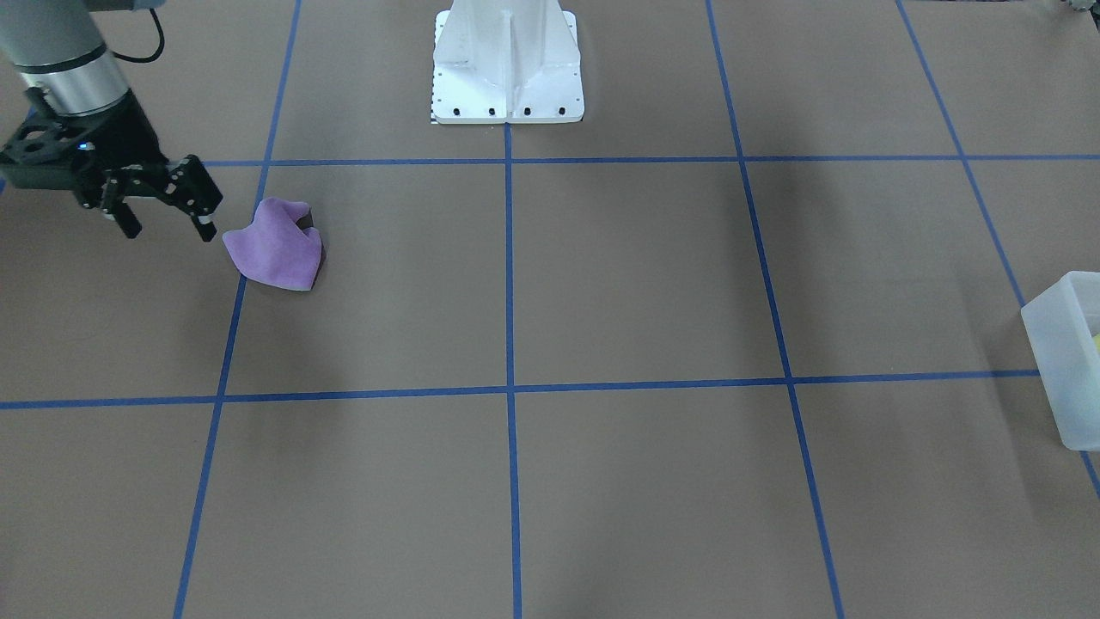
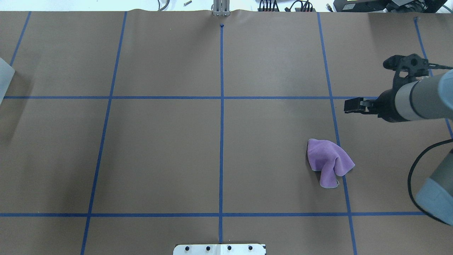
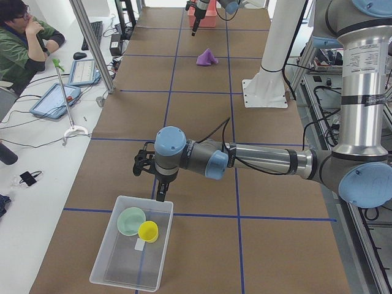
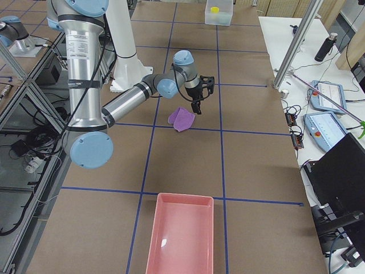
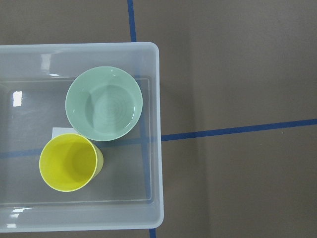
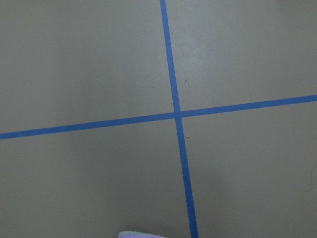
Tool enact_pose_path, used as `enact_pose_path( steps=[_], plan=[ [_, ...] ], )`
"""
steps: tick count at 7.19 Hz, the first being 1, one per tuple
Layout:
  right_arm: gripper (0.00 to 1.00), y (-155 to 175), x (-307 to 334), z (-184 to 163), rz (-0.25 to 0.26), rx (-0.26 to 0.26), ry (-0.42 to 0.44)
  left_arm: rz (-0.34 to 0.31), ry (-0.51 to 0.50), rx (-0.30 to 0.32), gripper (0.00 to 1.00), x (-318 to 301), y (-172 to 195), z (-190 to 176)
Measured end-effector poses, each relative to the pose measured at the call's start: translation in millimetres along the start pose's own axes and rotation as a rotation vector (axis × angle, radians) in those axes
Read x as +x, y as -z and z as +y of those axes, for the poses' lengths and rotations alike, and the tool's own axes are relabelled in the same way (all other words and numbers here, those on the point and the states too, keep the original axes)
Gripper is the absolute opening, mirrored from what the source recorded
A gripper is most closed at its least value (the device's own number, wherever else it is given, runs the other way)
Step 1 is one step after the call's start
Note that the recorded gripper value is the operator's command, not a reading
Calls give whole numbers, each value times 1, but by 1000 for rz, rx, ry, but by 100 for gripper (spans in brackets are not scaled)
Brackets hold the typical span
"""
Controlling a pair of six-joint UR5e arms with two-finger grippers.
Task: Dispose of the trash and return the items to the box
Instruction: 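Reach the right gripper down onto the lavender cloth and pinch it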
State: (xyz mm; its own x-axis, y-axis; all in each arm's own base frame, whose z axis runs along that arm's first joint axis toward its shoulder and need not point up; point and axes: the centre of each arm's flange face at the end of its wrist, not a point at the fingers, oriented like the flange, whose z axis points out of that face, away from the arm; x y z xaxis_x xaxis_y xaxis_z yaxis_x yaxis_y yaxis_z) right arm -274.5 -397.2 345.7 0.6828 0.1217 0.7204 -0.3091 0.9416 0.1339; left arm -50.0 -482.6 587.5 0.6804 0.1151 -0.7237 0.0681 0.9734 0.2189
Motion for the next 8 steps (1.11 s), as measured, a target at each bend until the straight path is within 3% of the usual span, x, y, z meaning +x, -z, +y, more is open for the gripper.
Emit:
enact_pose_path(
  steps=[1, 2, 3, 4, 8],
  plan=[
    [99, -3, -23, 26, 17, 0, -3, -2, -1, 1, 99, 0, 0, 0],
    [88, -10, -42, 53, 26, 7, -17, -3, -1, 1, 99, 0, 0, -1],
    [58, -17, -54, 75, 30, 18, -20, -3, -3, 3, 99, 0, 0, -2],
    [38, -21, -61, 89, 32, 19, -20, -3, -6, 5, 99, 1, 1, -4],
    [50, -31, -58, 100, 54, 13, -12, -6, -10, 9, 99, 3, 2, -6]
  ],
)
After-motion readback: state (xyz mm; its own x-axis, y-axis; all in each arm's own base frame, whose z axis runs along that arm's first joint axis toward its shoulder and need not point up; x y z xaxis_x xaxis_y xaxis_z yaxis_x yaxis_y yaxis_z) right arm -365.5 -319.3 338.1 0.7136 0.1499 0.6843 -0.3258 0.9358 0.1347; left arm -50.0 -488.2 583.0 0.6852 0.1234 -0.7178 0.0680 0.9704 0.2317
